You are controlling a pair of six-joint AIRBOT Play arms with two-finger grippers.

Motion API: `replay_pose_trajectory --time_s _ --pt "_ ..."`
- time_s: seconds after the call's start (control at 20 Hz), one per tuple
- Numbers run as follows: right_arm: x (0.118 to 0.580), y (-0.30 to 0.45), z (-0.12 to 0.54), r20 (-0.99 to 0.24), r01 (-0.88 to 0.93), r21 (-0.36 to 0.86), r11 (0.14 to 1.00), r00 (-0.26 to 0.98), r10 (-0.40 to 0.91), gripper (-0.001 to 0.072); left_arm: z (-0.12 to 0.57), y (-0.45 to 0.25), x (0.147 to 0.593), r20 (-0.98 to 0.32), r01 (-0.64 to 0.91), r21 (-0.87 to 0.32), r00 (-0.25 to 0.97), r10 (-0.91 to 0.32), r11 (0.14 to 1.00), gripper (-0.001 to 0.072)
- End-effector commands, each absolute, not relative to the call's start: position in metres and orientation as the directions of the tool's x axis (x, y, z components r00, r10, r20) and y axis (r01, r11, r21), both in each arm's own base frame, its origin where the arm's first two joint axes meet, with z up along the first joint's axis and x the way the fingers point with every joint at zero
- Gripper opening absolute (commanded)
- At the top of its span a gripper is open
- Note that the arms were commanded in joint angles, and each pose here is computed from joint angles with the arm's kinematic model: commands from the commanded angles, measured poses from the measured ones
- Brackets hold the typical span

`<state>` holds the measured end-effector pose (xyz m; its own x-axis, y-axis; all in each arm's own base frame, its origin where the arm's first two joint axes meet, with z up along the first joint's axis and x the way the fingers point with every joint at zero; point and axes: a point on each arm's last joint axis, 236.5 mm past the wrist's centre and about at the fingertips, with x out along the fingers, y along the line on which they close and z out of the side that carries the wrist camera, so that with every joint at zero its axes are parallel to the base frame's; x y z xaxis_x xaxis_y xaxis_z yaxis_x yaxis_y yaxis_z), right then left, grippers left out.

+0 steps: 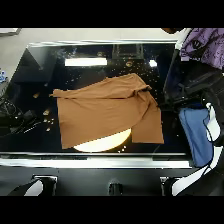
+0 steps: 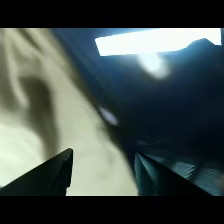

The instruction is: Fold the clothes and pants, and hang the long-sleeved shirts on hangers.

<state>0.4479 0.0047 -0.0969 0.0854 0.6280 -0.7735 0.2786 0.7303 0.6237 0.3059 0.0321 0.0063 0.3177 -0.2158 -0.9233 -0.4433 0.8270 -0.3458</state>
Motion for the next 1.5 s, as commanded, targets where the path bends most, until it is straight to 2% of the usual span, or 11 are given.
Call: replay_pose_trajectory --time_s 0.0,0.1,0.15,0.25,0.45,0.7,0.8,1.1,1.25,1.45 --pt "0.445 0.023 -0.116 -0.772 0.254 0.623 0.74 0.047 0.634 0.0388 0.006 0.031 0.303 -0.923 -0.431 -0.344 0.318 -0.217 0.834 0.0383" --pt "0.448 0.025 -0.117 -0.776 0.236 0.621 0.748 0.052 0.628 0.0133 0.007 0.029 0.297 -0.928 -0.437 -0.345 0.293 -0.231 0.831 0.0383" --pt "0.447 0.026 -0.116 -0.776 0.234 0.621 0.748 0.049 0.629 0.0032 0.006 0.027 0.294 -0.93 -0.439 -0.344 0.283 -0.235 0.83 0.0384" --pt "0.445 0.022 -0.11 -0.787 0.219 0.609 0.762 0.05 0.615 0.003 -0.006 0.023 0.284 -0.928 -0.448 -0.361 0.259 -0.268 0.818 0.0392" --pt "0.447 0.022 -0.089 -0.789 0.198 0.611 0.766 0.075 0.61 0.003 -0.044 0.004 0.255 -0.872 -0.488 -0.489 0.243 -0.425 0.724 0.0392" --pt "0.445 0.024 -0.069 -0.787 0.181 0.615 0.768 0.083 0.611 0.003 -0.082 -0.026 0.213 -0.835 -0.513 -0.527 0.163 -0.526 0.677 0.0392" --pt "0.441 0.026 -0.065 -0.783 0.179 0.619 0.765 0.069 0.618 0.003 -0.092 -0.03 0.205 -0.834 -0.534 -0.52 0.153 -0.529 0.666 0.0392" --pt "0.436 0.028 -0.061 -0.779 0.189 0.622 0.759 0.053 0.625 0.003 -0.089 -0.041 0.221 -0.788 -0.524 -0.596 0.232 -0.57 0.609 0.0393" --pt "0.436 0.027 -0.061 -0.779 0.19 0.622 0.759 0.053 0.625 0.003 -0.094 -0.048 0.219 -0.779 -0.533 -0.596 0.201 -0.594 0.601 0.0392" --pt "0.436 0.028 -0.061 -0.779 0.19 0.622 0.759 0.053 0.625 0.003 -0.107 -0.069 0.211 -0.779 -0.506 -0.579 0.11 -0.617 0.64 0.0392"
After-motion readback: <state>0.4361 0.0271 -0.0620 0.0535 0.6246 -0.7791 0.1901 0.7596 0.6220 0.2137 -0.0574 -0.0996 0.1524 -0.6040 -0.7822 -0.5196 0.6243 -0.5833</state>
